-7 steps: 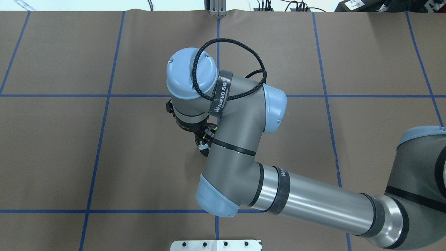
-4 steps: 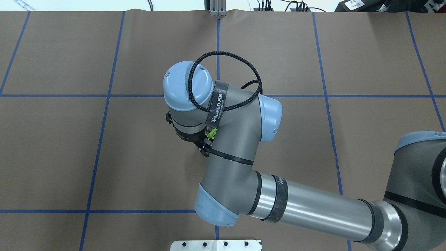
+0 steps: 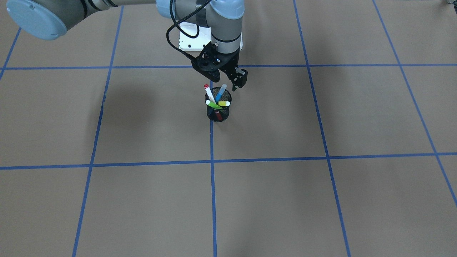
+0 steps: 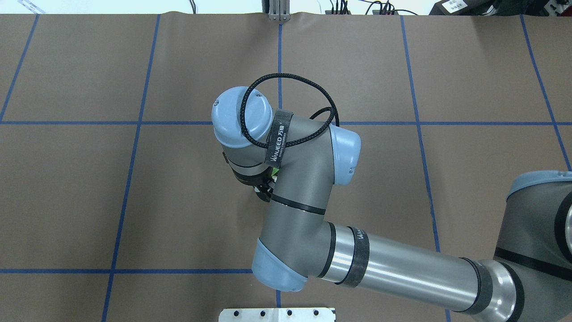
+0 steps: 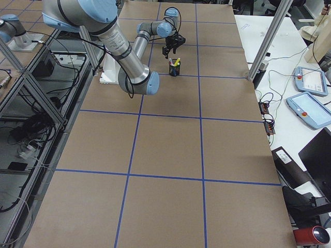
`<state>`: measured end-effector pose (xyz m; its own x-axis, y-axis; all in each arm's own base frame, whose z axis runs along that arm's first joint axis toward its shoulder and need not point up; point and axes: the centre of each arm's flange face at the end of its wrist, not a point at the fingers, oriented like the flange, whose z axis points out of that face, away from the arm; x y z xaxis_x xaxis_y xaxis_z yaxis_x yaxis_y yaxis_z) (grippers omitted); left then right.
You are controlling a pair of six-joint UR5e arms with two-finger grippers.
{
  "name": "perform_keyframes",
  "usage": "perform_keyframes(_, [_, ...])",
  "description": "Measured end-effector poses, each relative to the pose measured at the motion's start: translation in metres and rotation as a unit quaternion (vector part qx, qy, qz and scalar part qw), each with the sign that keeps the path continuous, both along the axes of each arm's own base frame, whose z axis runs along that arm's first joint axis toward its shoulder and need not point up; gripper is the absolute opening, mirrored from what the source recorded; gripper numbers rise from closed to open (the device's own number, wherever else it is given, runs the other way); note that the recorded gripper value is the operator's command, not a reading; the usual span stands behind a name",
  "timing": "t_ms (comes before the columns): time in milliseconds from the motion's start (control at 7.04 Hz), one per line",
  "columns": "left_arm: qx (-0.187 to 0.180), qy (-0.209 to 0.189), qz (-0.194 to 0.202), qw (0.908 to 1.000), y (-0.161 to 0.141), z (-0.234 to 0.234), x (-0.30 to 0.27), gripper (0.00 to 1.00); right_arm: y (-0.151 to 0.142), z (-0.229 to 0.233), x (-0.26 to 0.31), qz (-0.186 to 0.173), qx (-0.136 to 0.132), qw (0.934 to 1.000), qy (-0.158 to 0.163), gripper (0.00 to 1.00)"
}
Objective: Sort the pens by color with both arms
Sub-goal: 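Lower the right gripper into the cup and grasp the blue marker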
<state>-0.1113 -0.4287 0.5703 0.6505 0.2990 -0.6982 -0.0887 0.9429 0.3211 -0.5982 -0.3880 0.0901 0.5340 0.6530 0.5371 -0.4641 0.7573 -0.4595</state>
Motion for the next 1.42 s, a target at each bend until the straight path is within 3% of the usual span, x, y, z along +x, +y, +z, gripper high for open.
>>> perform_keyframes(426, [0.000,0.000,0.000,1.0000,0.000,0.000,0.000,0.99,0.007,0.015,-0.009,-0.007,-0.004,0.9999,0.009,0.78])
perform_keyframes(994, [0.000,0.000,0.000,1.0000,0.000,0.001,0.000,0.99,0.006,0.017,-0.011,-0.005,-0.003,0.9999,0.012,0.61])
perform_keyframes(1420, [0.000,0.000,0.000,1.0000,0.000,0.000,0.000,0.99,0.004,0.017,-0.017,0.002,0.008,0.9999,0.009,0.58])
